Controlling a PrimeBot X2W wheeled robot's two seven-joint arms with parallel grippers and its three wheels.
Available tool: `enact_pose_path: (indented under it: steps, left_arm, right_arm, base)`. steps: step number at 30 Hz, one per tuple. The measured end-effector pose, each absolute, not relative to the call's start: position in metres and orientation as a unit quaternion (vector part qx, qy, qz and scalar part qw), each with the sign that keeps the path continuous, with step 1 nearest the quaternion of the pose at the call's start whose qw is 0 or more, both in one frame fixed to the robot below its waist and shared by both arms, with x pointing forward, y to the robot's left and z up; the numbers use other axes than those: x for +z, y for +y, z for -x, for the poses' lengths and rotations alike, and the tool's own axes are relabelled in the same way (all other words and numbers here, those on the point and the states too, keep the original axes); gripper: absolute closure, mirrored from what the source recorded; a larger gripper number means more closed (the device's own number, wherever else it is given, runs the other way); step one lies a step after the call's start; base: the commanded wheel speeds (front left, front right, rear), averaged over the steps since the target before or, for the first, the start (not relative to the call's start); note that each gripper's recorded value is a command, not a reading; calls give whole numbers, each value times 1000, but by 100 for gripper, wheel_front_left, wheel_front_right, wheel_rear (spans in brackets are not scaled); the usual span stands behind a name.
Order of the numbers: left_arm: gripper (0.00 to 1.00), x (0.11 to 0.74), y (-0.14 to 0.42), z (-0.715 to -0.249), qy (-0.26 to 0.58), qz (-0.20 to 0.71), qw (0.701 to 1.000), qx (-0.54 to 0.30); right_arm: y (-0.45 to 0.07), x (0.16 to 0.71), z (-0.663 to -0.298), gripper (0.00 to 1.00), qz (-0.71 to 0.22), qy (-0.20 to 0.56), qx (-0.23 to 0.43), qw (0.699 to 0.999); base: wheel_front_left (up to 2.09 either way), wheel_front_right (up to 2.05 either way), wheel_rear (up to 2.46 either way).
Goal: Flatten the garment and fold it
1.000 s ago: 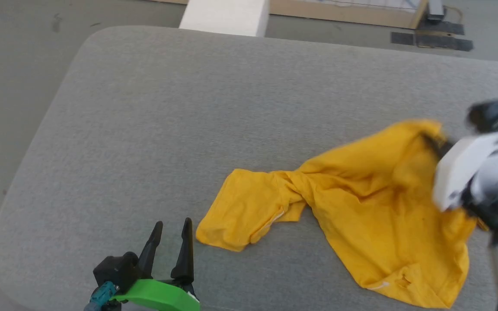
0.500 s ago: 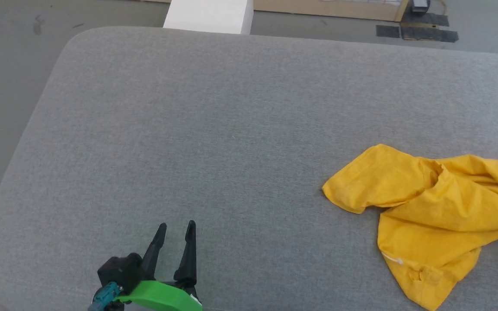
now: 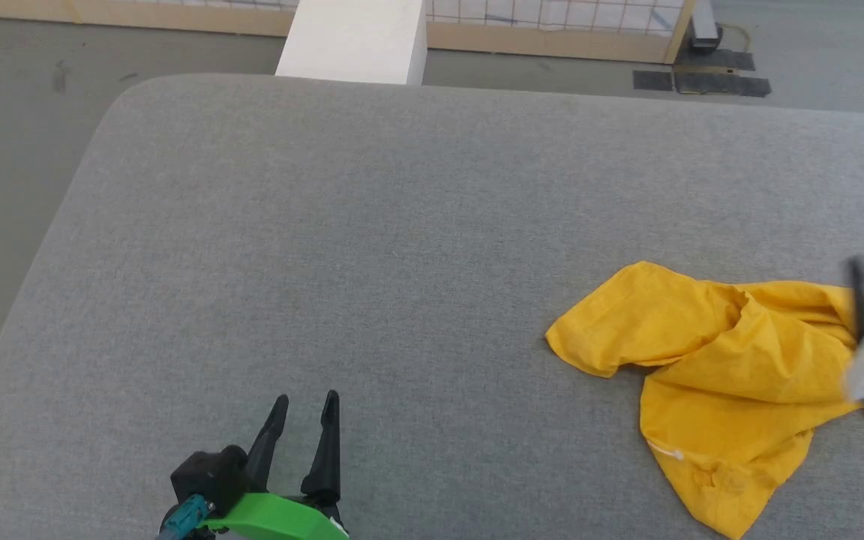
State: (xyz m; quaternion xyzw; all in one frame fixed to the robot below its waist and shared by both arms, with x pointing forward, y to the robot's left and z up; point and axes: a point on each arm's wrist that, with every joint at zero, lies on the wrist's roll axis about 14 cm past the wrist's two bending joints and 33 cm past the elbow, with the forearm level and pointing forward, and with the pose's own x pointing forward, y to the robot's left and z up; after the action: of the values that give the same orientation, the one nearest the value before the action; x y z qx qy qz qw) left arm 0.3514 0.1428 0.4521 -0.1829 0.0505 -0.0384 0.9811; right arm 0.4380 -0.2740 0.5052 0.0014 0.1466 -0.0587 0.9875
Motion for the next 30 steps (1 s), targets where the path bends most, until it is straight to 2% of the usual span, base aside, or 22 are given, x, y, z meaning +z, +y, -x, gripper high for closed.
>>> enact_pose_path:
  steps: [5, 8, 17, 18, 19, 20, 25, 30]
  left_arm:
    - [0, 453, 137, -352, 51, 184, 980, -47]
    - [0, 451, 137, -351, 54, 185, 980, -47]
    - [0, 447, 150, -346, 57, 183, 981, -24]
    - [0, 447, 152, -345, 57, 183, 981, -21]
    - [0, 447, 154, -344, 57, 183, 981, -18]
    - [0, 447, 155, -343, 56, 184, 981, -16]
    - [0, 451, 161, -340, 50, 188, 981, -4]
    - [0, 453, 162, -341, 46, 188, 981, -3]
  right_arm:
    - [-220, 457, -407, 0, -23, 262, 17, 965]
    - [-215, 433, -395, 0, -17, 319, 24, 947]
    - [-199, 393, -404, 2, 22, 385, 40, 922]
    - [-197, 389, -406, 56, 27, 389, 43, 920]
    - [-195, 384, -407, 82, 32, 396, 45, 917]
    - [-194, 380, -407, 100, 37, 400, 47, 915]
    - [-175, 394, -429, 100, 53, 365, 73, 927]
    - [-118, 462, -473, 100, 57, 252, 149, 954]
  base:
    - [0, 0, 0]
    - [0, 0, 0]
    - [0, 0, 0]
    - [0, 0, 0]
    - [0, 0, 0]
    - [0, 0, 0]
    - [0, 0, 0]
    - [0, 0, 0]
